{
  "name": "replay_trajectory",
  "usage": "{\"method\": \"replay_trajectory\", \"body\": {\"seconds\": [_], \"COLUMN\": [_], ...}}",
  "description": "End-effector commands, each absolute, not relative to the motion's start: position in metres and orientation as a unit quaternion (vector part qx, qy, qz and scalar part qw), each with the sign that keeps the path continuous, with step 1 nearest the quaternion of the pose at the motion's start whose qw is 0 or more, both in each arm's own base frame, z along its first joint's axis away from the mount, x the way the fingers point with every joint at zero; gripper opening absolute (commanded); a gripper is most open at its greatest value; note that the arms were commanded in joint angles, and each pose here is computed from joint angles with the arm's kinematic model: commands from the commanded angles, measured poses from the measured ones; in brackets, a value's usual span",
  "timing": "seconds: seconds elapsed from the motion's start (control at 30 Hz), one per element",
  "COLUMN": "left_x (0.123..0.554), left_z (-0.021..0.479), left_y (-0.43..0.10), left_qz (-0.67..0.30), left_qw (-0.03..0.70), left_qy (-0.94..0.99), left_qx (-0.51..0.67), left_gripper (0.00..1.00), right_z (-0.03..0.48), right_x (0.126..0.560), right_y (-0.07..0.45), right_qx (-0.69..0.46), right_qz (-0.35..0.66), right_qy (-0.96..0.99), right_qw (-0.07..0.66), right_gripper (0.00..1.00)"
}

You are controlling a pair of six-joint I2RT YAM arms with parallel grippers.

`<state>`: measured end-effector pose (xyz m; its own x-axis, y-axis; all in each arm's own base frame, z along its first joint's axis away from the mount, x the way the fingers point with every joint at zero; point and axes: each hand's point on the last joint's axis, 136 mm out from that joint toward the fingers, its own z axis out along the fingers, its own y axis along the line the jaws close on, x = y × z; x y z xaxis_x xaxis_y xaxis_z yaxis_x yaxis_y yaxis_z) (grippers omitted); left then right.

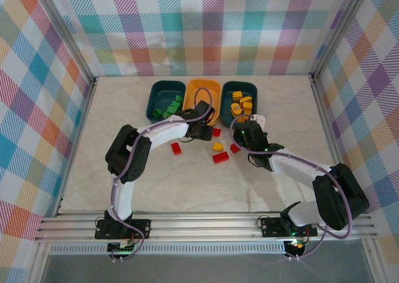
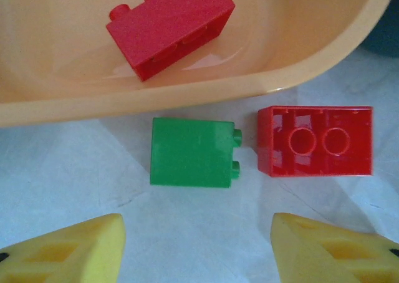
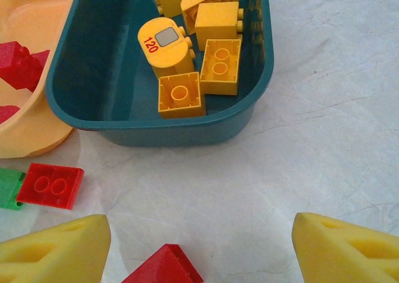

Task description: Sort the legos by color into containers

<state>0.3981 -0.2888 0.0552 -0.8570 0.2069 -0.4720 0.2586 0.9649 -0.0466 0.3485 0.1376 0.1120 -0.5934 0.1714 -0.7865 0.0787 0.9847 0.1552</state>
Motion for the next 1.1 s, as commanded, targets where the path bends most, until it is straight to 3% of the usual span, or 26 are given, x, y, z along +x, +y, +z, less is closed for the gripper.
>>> {"method": "replay_trajectory", "body": {"seconds": [0.0, 0.4, 0.7, 0.93, 1.07], "left_x": [0.413, 0.429, 0.421, 0.390, 0.398], "left_z": [0.046, 0.024, 0.025, 0.085, 0.132], "left_y": [-0.288, -0.284, -0.283, -0.282, -0.258], "left_qz": [-0.027, 0.006, -0.011, -0.072, -0.091], "left_qw": [0.255, 0.262, 0.257, 0.287, 0.332], "left_qy": [0.956, 0.955, 0.956, 0.946, 0.934], "left_qx": [0.143, 0.138, 0.139, 0.132, 0.095], "left_gripper": [0.64, 0.58, 0.38, 0.29, 0.28], "right_z": [0.115, 0.115, 0.114, 0.114, 0.113], "right_x": [0.349, 0.350, 0.350, 0.351, 0.351], "right_y": [0.137, 0.137, 0.137, 0.137, 0.139], "right_qx": [0.081, 0.080, 0.080, 0.080, 0.079], "right_qz": [0.063, 0.063, 0.063, 0.064, 0.067], "right_qy": [0.888, 0.888, 0.888, 0.888, 0.888], "right_qw": [0.449, 0.449, 0.449, 0.449, 0.448], "right_gripper": [0.77, 0.77, 0.76, 0.76, 0.76]}}
